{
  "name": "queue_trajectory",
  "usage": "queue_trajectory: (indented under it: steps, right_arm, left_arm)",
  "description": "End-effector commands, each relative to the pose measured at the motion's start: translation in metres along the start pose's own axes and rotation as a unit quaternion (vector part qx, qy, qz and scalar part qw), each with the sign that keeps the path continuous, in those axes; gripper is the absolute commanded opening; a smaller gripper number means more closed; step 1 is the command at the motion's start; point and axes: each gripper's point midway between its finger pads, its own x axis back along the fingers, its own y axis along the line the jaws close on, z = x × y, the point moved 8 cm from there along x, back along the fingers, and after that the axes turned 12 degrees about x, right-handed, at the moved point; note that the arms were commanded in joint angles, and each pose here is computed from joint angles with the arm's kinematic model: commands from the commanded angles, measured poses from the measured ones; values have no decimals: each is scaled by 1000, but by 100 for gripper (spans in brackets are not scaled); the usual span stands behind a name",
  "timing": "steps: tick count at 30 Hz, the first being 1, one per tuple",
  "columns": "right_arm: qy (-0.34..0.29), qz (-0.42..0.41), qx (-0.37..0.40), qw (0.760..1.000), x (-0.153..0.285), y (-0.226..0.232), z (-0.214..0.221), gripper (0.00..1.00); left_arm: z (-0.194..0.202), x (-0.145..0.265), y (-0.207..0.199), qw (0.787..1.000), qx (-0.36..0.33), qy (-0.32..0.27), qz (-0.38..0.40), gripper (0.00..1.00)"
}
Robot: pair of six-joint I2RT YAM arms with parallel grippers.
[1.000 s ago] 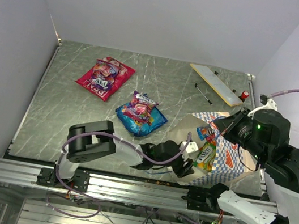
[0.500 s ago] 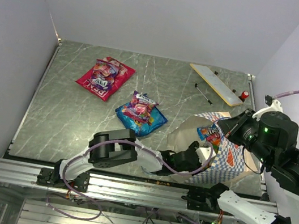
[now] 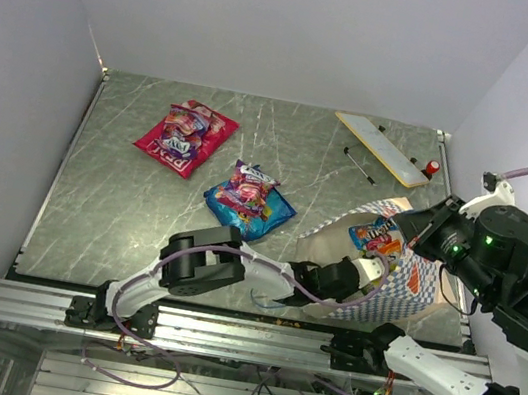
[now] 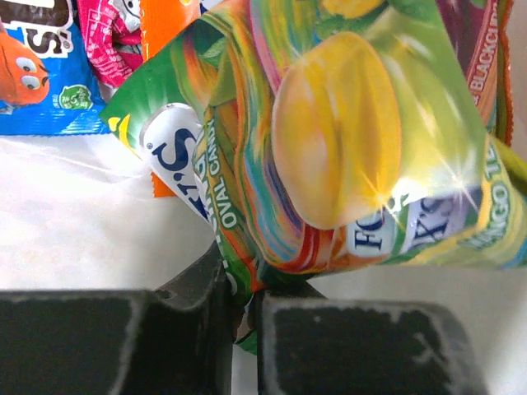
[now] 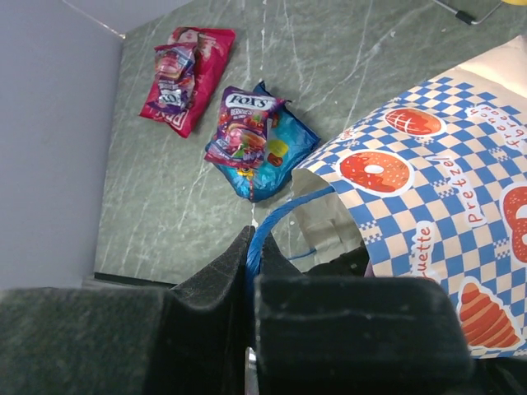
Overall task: Take the snacks out of the paper bag
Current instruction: Take out the snack from the paper bag.
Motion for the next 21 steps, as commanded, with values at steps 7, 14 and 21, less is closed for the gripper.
queue_trajectory:
  steps: [7, 14, 21]
  right_arm:
    - [-47, -4, 3, 999, 13, -7, -9, 0]
    - [-59, 1, 39, 998, 7, -6, -12, 0]
    - [-78, 0, 66, 995, -9, -3, -14, 0]
  left_arm:
    - [-54, 63, -3, 1000, 1, 20, 2, 7]
    - [-79, 116, 3, 999, -2, 37, 6, 7]
    - [-88, 172, 11, 997, 17, 68, 18, 7]
